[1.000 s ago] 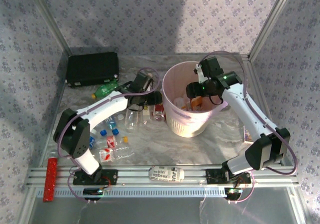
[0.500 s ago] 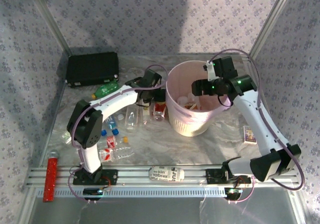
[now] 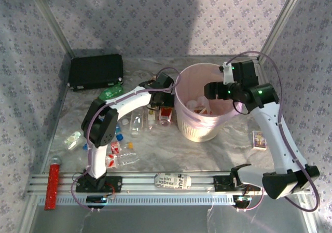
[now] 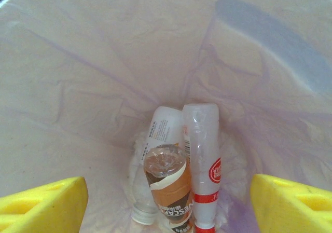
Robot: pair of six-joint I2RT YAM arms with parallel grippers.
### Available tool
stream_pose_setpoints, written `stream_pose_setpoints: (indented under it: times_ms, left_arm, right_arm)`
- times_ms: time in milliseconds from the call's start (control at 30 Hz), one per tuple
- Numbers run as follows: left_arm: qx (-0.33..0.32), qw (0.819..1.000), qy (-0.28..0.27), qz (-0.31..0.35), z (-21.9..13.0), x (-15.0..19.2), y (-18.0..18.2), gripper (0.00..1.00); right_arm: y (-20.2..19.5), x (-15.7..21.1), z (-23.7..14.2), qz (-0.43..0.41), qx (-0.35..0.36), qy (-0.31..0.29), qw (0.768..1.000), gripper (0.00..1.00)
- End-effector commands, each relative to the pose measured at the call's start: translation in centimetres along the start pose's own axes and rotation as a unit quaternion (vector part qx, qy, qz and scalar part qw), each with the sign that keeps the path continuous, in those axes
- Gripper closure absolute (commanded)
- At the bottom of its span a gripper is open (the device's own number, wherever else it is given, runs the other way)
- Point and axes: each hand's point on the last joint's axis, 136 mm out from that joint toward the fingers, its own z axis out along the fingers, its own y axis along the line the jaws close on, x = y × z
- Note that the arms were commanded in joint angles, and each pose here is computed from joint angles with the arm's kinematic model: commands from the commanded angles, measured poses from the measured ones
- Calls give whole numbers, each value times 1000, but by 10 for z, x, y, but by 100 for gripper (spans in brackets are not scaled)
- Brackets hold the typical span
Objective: Put the plastic bottles in the bin
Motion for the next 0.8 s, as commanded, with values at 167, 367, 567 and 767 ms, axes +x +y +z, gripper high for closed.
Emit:
stream_pose_setpoints:
  times_ms: [167, 367, 567, 767]
  left_arm:
    - [-10, 999, 29, 24, 25, 11, -6, 22]
    - [-12, 999, 24, 23, 26, 7, -6, 34]
    - [-2, 1000, 4, 19, 10, -5, -9, 41]
    - [22, 999, -35, 12, -25, -28, -16, 45]
  right_arm:
    - [-1, -9, -25, 11, -10, -31, 999, 16]
    - [7, -17, -40, 11, -28, -55, 998, 17]
    - [8, -16, -51, 12, -28, -62, 998, 17]
    - [14, -22, -61, 11, -40, -78, 996, 17]
